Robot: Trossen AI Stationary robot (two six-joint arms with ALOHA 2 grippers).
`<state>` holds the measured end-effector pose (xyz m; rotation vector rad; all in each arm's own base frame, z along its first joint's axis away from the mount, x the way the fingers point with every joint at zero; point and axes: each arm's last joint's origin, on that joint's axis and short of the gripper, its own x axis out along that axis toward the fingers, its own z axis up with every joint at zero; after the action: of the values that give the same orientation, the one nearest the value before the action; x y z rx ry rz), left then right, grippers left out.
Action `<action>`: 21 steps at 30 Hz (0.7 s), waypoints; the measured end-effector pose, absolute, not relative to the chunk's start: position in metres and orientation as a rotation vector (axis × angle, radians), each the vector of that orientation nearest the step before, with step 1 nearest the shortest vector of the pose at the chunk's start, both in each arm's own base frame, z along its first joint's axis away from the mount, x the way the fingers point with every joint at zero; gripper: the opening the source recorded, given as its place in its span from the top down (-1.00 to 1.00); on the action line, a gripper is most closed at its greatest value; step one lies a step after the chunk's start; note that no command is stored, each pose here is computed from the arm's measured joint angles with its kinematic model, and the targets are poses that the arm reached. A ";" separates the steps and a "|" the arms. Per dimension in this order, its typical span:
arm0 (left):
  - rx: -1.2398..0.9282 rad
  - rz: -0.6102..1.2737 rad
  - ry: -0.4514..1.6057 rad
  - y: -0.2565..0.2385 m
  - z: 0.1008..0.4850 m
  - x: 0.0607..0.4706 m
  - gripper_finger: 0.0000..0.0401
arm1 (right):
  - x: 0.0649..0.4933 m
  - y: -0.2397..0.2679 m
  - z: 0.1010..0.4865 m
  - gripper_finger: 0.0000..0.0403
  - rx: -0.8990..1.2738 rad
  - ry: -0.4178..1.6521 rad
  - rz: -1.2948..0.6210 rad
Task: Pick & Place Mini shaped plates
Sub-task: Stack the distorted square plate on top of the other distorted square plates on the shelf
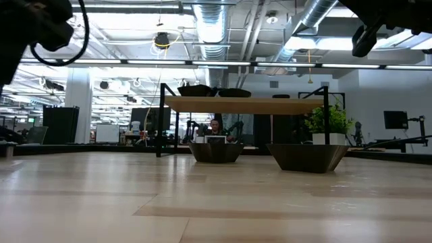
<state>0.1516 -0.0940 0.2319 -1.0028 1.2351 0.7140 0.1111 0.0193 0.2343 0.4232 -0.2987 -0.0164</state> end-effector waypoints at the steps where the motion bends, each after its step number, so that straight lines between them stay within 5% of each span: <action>1: -1.005 0.703 1.236 -0.097 0.231 0.152 0.63 | 0.111 0.019 0.234 1.00 0.423 -0.299 -0.016; 21: -0.856 0.616 1.330 -0.141 0.206 0.153 0.56 | 0.111 0.019 0.234 1.00 0.422 -0.299 -0.017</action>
<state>0.1528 -0.1414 0.2058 -0.8556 1.3299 0.6163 0.1111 0.0193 0.2343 0.4224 -0.2986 -0.0173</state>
